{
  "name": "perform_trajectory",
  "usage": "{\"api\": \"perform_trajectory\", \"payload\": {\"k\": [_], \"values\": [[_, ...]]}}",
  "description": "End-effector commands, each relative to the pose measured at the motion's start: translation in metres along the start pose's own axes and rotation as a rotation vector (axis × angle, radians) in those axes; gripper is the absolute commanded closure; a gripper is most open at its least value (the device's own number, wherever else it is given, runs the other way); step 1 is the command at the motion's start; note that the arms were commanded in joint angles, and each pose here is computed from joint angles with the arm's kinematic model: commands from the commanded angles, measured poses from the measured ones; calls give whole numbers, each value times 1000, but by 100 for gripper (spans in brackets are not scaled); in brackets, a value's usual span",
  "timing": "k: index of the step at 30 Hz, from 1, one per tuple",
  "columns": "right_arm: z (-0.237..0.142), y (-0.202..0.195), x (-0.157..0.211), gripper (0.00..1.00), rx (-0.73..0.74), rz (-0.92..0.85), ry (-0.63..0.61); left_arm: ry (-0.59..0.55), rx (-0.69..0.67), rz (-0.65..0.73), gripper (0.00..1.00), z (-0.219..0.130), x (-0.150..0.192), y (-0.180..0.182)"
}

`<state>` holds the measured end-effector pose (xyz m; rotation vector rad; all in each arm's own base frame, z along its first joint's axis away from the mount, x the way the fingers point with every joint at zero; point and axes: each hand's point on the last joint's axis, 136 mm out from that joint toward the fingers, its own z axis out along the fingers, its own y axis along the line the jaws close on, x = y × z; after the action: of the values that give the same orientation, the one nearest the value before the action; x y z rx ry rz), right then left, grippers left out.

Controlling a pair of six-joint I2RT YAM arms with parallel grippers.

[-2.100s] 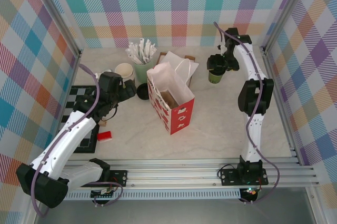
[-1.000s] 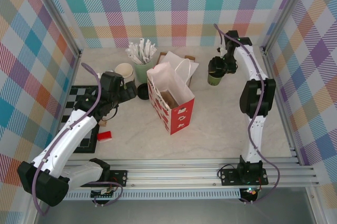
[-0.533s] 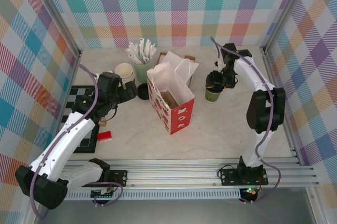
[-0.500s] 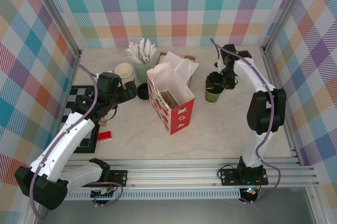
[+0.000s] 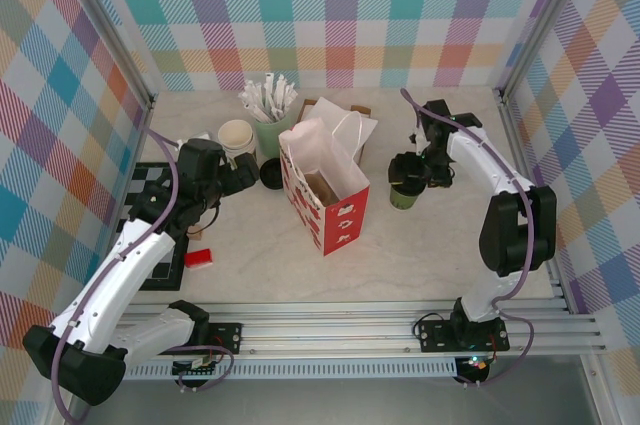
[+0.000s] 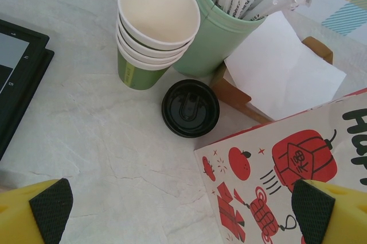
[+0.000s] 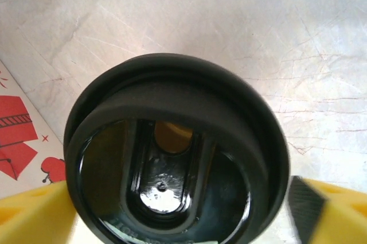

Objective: Pack the takeout coffee

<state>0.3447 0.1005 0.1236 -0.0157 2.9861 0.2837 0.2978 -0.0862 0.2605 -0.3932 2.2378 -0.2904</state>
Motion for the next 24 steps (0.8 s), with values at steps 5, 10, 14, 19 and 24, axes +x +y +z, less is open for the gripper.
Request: {"api": "perform_trajectory", "payload": {"k": [5, 10, 14, 19, 24], "values": [[-16, 1, -2, 0, 26, -4, -17, -18, 23, 1, 0, 1, -10, -6], [-17, 6, -7, 0, 19, -24, -25, -26, 28, -1, 0, 2, -13, -8], [-14, 6, -8, 0, 43, -25, -2, -17, 21, 2, 0, 2, -10, -6], [-7, 9, -5, 0, 58, -45, 40, -18, 5, 2, 0, 2, -7, -1], [-2, 6, -6, 0, 98, -54, 59, -7, 1, 5, 0, 3, -2, 2]]}}
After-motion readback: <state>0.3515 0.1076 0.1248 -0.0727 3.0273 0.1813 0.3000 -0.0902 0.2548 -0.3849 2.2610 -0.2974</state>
